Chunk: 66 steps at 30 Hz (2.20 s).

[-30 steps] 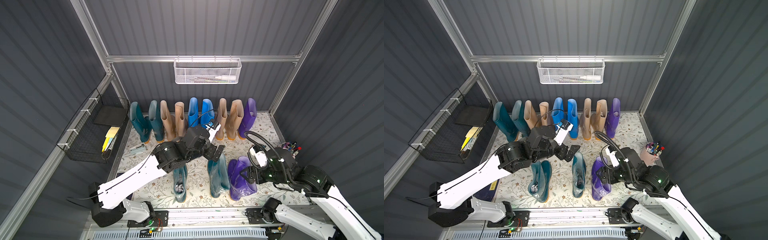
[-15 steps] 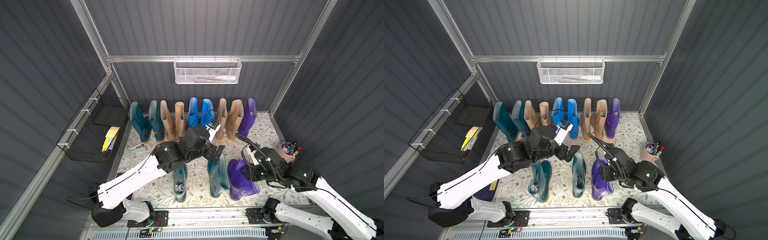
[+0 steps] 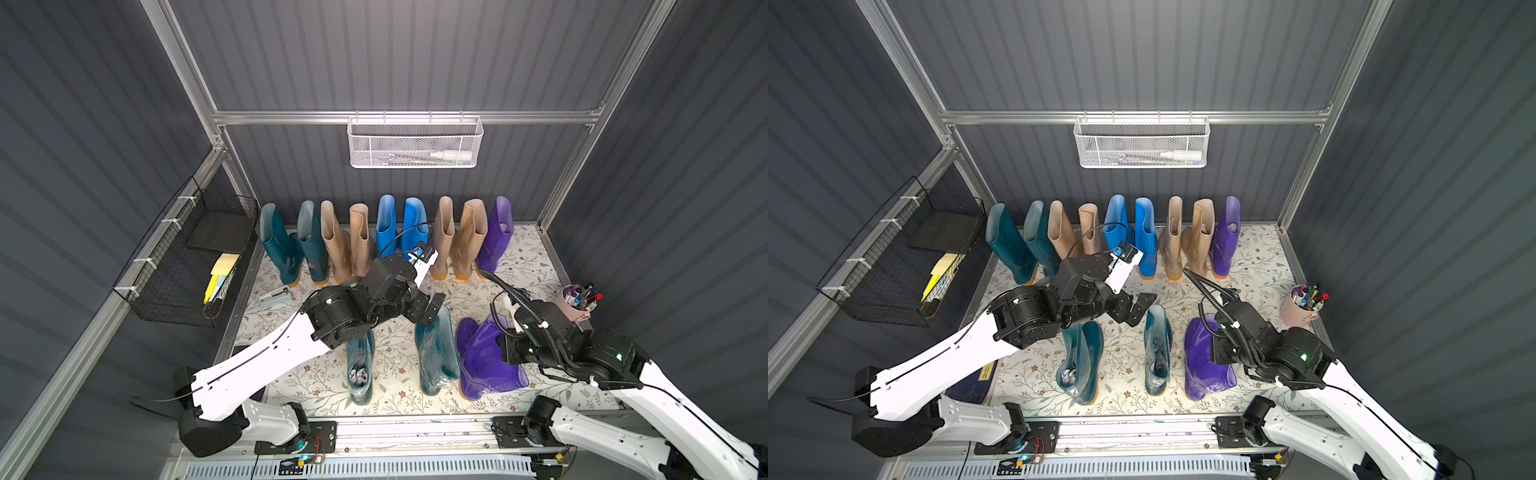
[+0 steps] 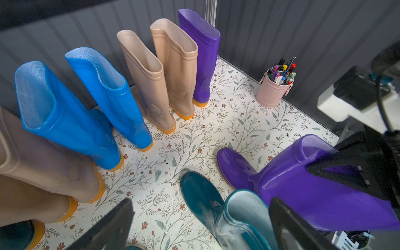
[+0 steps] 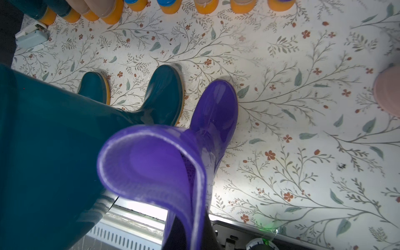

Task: Match and arrange rain boots in pairs
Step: Pick up the rain boot at the center of the board, then pair a pair of rain boots at the corner of the board.

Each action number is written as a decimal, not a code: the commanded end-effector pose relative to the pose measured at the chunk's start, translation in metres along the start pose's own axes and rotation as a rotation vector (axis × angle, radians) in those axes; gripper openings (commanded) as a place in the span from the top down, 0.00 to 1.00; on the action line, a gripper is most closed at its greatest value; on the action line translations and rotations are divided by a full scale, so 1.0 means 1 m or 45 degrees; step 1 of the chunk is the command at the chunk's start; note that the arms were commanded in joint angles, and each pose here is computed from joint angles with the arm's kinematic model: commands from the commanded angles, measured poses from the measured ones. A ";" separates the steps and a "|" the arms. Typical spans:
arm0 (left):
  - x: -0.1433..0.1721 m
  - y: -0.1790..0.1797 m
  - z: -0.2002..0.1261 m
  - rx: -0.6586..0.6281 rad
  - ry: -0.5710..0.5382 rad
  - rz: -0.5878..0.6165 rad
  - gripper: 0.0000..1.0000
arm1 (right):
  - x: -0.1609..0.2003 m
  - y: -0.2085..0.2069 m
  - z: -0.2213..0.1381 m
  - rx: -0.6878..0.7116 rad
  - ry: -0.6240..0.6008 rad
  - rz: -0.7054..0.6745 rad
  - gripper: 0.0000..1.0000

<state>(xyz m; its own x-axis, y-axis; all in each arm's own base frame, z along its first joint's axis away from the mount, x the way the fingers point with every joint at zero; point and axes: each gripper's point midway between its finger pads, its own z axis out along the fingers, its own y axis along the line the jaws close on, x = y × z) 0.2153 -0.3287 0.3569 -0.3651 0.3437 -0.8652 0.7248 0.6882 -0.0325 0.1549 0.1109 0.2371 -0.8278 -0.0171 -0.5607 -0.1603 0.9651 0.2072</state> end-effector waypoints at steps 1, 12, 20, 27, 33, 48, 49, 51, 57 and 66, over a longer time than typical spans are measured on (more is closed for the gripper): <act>-0.013 0.002 -0.014 0.007 -0.060 0.008 0.01 | -0.030 -0.017 -0.024 0.090 -0.208 0.017 1.00; -0.019 0.006 -0.018 -0.021 -0.088 0.062 0.01 | -0.055 -0.055 -0.033 0.262 -0.271 0.068 1.00; -0.019 0.003 -0.011 -0.012 -0.085 0.066 0.00 | -0.095 -0.087 -0.003 0.246 -0.274 0.195 1.00; -0.018 0.007 -0.014 -0.037 -0.085 0.045 0.01 | -0.135 -0.127 0.015 0.255 -0.290 0.254 1.00; -0.020 0.016 -0.019 -0.094 -0.103 0.037 0.01 | -0.179 -0.153 0.022 0.270 -0.335 0.243 1.00; -0.029 0.029 -0.029 -0.183 -0.129 -0.028 0.01 | -0.282 -0.207 0.084 0.302 -0.369 0.218 1.00; -0.030 0.030 -0.031 -0.185 -0.133 -0.033 0.00 | -0.289 -0.208 0.087 0.294 -0.374 0.206 1.00; -0.032 0.030 -0.033 -0.188 -0.142 -0.041 0.00 | -0.301 -0.210 0.093 0.275 -0.386 0.189 1.00; -0.031 0.035 -0.036 -0.210 -0.153 -0.070 0.01 | -0.329 -0.212 0.112 0.231 -0.393 0.083 1.00; -0.029 0.038 -0.039 -0.231 -0.158 -0.093 0.01 | -0.348 -0.214 0.139 0.180 -0.428 -0.032 1.00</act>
<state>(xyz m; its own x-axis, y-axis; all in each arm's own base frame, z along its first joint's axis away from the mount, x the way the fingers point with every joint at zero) 0.2315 -0.2960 0.3914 -0.3283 0.2476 -0.9115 0.5998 0.8002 0.0013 0.5287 -0.0602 0.2422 -0.7076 0.1014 -0.6993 0.0117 0.9912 0.1319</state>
